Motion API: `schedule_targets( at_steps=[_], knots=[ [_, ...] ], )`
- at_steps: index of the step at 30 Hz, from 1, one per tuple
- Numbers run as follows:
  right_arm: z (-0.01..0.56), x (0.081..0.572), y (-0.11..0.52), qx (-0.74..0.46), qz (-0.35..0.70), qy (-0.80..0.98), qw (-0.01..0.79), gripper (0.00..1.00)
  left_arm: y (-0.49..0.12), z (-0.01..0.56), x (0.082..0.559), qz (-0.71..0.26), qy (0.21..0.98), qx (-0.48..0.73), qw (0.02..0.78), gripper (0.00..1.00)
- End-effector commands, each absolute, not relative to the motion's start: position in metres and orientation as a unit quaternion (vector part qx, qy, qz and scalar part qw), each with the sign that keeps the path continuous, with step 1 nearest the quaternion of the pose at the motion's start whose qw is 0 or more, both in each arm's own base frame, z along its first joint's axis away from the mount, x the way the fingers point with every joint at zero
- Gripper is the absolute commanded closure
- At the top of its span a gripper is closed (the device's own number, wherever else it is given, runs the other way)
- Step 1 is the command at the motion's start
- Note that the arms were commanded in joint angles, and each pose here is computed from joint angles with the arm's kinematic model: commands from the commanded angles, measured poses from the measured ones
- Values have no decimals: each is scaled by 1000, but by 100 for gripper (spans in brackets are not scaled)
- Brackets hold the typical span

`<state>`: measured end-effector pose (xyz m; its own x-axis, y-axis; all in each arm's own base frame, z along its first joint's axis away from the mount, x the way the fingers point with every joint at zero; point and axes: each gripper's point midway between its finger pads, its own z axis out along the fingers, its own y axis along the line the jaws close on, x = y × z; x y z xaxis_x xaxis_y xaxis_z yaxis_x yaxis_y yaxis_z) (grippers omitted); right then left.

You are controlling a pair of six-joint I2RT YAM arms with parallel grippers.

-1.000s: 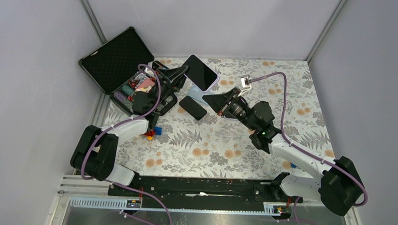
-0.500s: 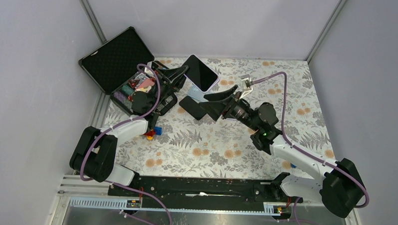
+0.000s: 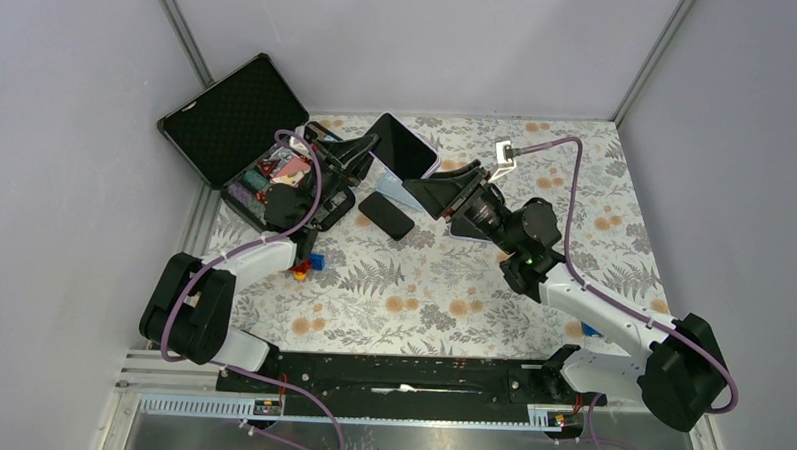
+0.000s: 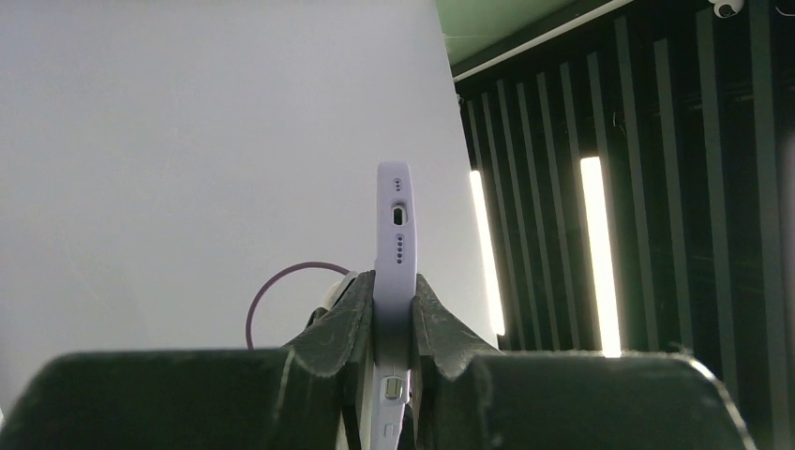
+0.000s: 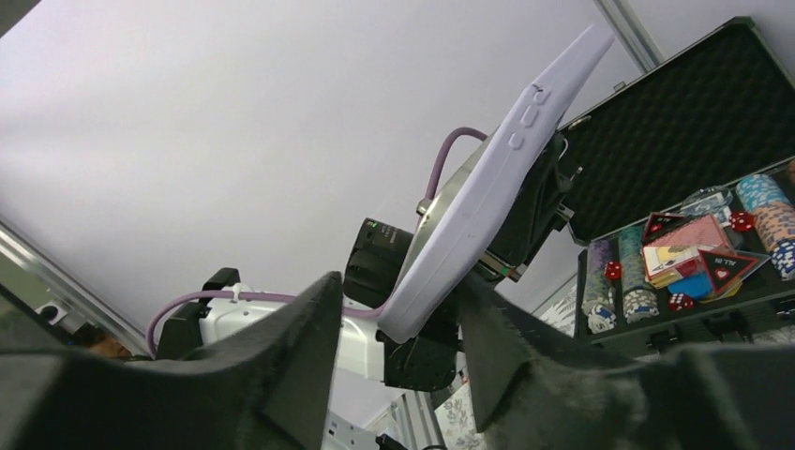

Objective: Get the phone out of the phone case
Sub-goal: Remove the phone case from the phone.

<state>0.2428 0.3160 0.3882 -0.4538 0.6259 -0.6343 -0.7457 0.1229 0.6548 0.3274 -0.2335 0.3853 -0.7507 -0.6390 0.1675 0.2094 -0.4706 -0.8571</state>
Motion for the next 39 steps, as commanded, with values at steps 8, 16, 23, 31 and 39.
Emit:
schedule_targets(
  at_steps=[8, 16, 23, 31, 39],
  knots=[
    [374, 249, 319, -126, 585, 565, 567, 69, -225, 406, 313, -849, 407, -217, 256, 100],
    [325, 266, 314, -147, 512, 608, 589, 71, -223, 415, 309, -864, 393, -221, 224, 100],
    [297, 276, 309, -154, 488, 628, 586, 65, -217, 424, 299, -876, 378, -219, 206, 100],
    [292, 283, 299, -141, 482, 636, 586, 53, -217, 416, 301, -873, 382, -230, 200, 100],
    [281, 289, 297, -128, 477, 648, 580, 59, -218, 419, 300, -874, 382, -225, 199, 100]
  ],
)
